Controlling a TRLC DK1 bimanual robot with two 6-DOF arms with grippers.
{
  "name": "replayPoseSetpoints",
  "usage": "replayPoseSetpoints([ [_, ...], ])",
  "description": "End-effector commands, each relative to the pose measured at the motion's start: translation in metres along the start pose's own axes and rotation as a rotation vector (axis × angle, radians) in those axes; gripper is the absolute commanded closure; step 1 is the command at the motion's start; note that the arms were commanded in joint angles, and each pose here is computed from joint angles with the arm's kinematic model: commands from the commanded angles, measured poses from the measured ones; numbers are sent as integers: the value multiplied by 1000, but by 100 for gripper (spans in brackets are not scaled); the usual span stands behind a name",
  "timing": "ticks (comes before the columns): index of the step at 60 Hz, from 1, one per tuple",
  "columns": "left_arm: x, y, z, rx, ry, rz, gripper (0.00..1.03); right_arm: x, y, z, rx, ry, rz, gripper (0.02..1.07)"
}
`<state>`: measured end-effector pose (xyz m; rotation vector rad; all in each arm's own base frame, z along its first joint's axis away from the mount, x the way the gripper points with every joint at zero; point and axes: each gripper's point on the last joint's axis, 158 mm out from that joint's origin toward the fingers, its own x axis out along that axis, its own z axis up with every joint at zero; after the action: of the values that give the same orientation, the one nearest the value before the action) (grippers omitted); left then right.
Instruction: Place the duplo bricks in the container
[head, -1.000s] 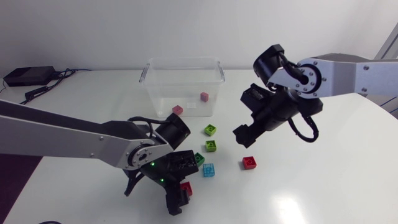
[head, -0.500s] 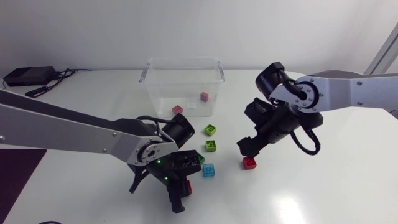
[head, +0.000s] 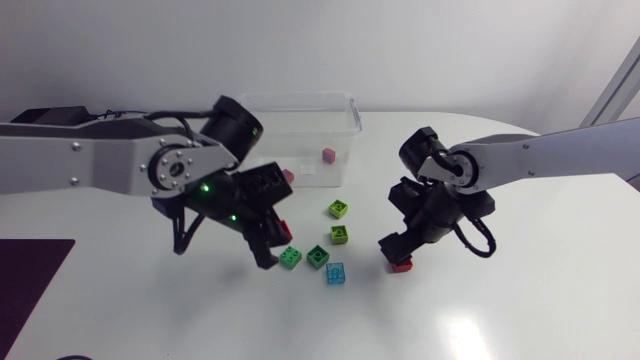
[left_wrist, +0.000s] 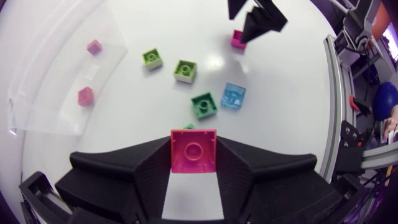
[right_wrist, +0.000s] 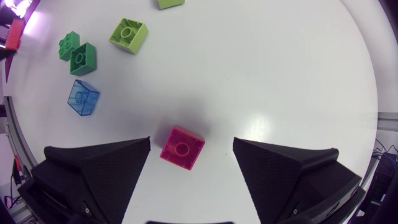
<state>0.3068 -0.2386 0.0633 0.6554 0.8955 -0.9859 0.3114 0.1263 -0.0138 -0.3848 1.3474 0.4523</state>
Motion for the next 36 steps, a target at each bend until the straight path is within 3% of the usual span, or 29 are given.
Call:
replayPoseSetpoints([
  [1,-26,30,23,-4,-74,70,72,14,-2,-12,38,47,1,16],
  [18,-55,90,59,-76,-209,204,72,25,3,-20,30,88,-1,23],
  [26,-56,114,67,-122,-243,241,72,26,6,-25,22,102,-2,35],
  [36,-66,150,79,-176,-290,318,72,27,10,-31,7,122,-4,41],
])
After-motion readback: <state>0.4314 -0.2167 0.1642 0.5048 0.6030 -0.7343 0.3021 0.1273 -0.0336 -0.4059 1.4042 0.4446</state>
